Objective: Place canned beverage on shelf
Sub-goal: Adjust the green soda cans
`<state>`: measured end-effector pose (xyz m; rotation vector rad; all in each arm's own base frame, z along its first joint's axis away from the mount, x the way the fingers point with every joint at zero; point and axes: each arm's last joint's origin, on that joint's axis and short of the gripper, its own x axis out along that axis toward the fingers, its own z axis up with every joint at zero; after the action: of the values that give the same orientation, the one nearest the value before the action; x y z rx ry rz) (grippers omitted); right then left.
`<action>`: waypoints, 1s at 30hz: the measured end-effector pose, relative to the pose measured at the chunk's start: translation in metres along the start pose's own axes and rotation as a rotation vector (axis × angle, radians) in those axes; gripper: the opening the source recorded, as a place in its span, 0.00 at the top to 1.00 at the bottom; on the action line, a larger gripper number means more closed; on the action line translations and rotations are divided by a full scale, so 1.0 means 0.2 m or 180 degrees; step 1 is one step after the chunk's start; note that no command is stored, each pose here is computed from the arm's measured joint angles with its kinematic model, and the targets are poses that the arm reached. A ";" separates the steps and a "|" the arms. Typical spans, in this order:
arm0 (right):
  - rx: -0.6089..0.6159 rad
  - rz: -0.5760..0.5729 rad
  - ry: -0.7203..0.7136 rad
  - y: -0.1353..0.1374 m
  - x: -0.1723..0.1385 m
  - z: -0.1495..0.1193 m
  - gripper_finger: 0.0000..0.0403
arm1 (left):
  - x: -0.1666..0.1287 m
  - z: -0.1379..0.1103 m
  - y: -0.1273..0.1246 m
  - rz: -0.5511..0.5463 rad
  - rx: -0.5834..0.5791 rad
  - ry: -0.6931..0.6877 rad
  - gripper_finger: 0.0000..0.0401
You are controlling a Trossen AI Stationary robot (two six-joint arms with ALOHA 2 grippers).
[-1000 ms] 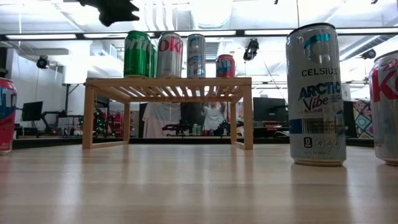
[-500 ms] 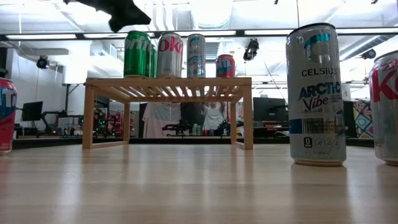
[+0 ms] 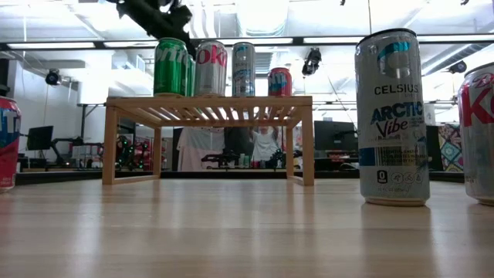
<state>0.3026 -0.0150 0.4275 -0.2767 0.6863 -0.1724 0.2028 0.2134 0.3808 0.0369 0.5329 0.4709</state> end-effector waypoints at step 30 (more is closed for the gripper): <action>0.0255 -0.0128 -0.0201 -0.03 0.01 -0.09 0.98 | -0.02 0.01 0.10 0.0189 0.0539 0.0473 1.00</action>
<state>0.2920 -0.0240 0.4158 -0.2184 0.6101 -0.2282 0.1916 0.2285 0.3872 0.1814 0.7184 0.4879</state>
